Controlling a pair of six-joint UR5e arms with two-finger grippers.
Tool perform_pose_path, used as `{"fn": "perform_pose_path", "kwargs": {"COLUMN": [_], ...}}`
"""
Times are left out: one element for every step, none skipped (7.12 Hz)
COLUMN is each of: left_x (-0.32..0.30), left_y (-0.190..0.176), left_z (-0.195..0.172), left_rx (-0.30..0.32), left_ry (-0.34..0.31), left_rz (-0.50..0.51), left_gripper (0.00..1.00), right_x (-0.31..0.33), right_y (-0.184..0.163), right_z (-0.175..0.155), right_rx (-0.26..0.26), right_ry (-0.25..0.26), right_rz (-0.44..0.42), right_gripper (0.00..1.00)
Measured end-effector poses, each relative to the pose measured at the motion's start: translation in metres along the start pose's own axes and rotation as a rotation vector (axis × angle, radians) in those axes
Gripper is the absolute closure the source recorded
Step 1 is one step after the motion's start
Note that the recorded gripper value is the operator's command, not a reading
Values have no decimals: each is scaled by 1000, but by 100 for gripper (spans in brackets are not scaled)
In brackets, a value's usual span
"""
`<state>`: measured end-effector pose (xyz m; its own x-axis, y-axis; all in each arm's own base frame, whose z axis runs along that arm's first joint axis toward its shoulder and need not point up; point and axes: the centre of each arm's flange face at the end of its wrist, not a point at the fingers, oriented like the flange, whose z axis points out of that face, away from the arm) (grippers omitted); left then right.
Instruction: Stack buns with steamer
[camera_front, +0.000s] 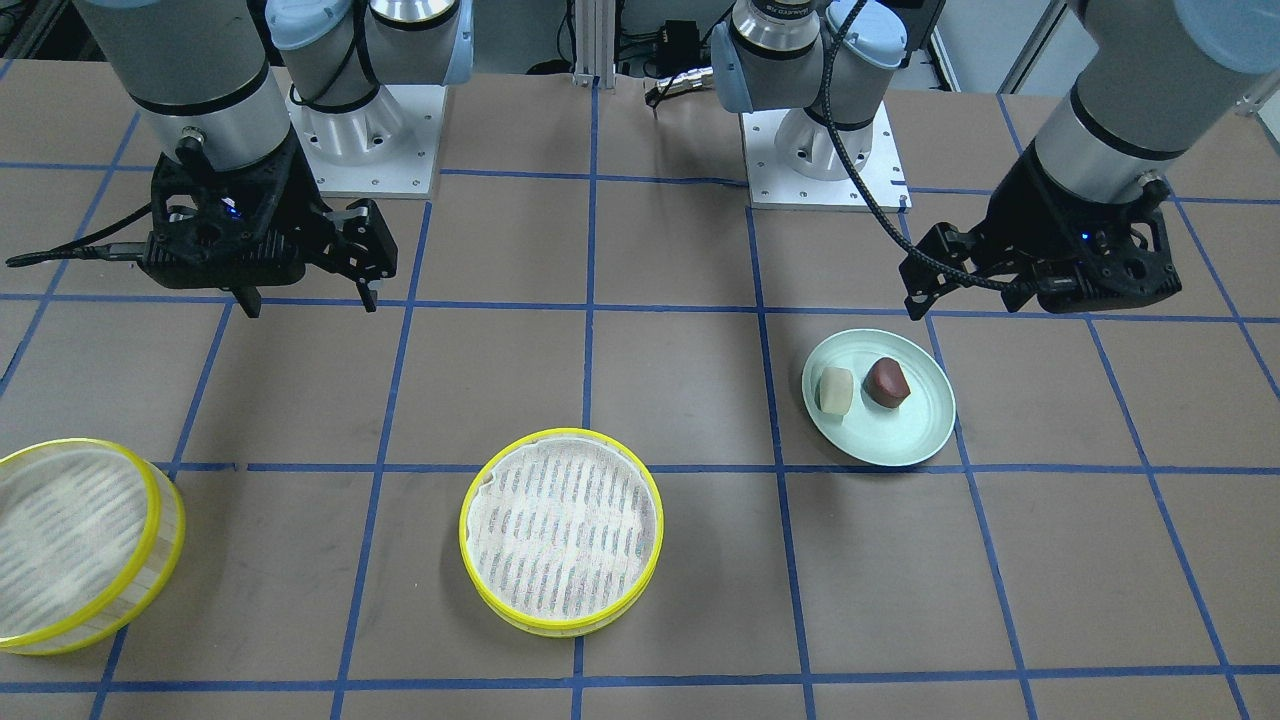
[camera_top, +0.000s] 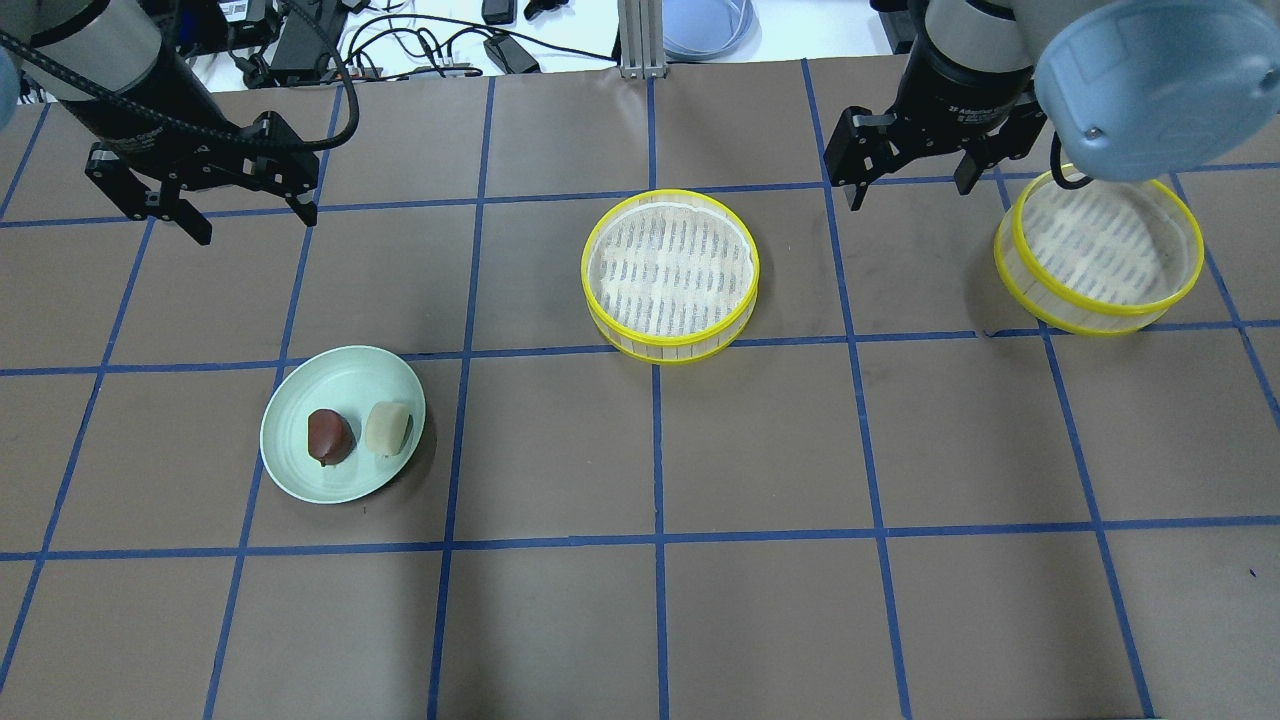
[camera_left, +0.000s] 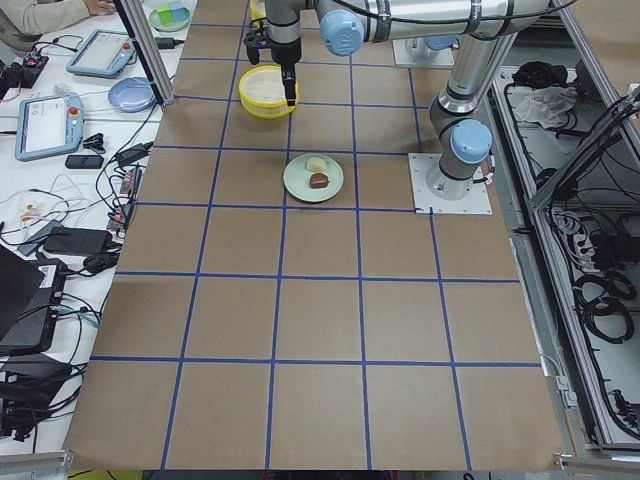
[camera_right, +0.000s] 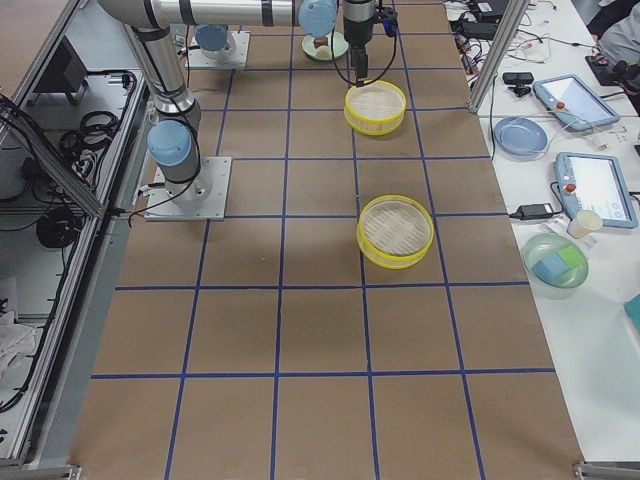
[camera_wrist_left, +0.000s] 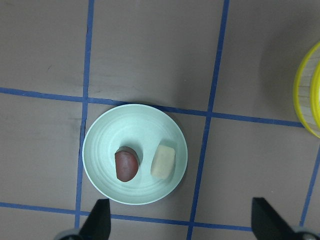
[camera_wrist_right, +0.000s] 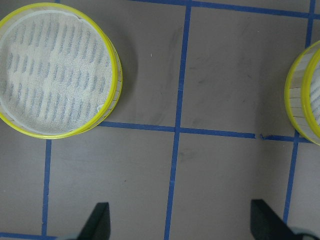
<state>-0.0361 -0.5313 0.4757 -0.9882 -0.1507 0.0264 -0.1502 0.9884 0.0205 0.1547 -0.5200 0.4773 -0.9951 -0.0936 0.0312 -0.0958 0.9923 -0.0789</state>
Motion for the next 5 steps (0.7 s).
{"fn": "perform_pose_path", "kwargs": {"left_x": [-15,-25,-30,-32,-34], "left_y": [-5,-7,-11,-20,-29], "left_z": [7,21,41,66,95], "left_rx": [-2,-17,-22,-21,-39], "left_ry": [1,2,3,5,7], "left_rz": [-27,-46,-56,-59,-60], "left_gripper": [0,0,0,0,0], "right_x": [0,-1,-1,0,1], "right_y": [0,0,-1,-3,-3], "right_z": [-1,-1,-2,-3,-4], "right_rx": [1,2,11,24,33], "right_ry": [-1,-6,-9,-5,-2], "right_rz": [1,3,8,10,11], "right_gripper": [0,0,0,0,0]}}
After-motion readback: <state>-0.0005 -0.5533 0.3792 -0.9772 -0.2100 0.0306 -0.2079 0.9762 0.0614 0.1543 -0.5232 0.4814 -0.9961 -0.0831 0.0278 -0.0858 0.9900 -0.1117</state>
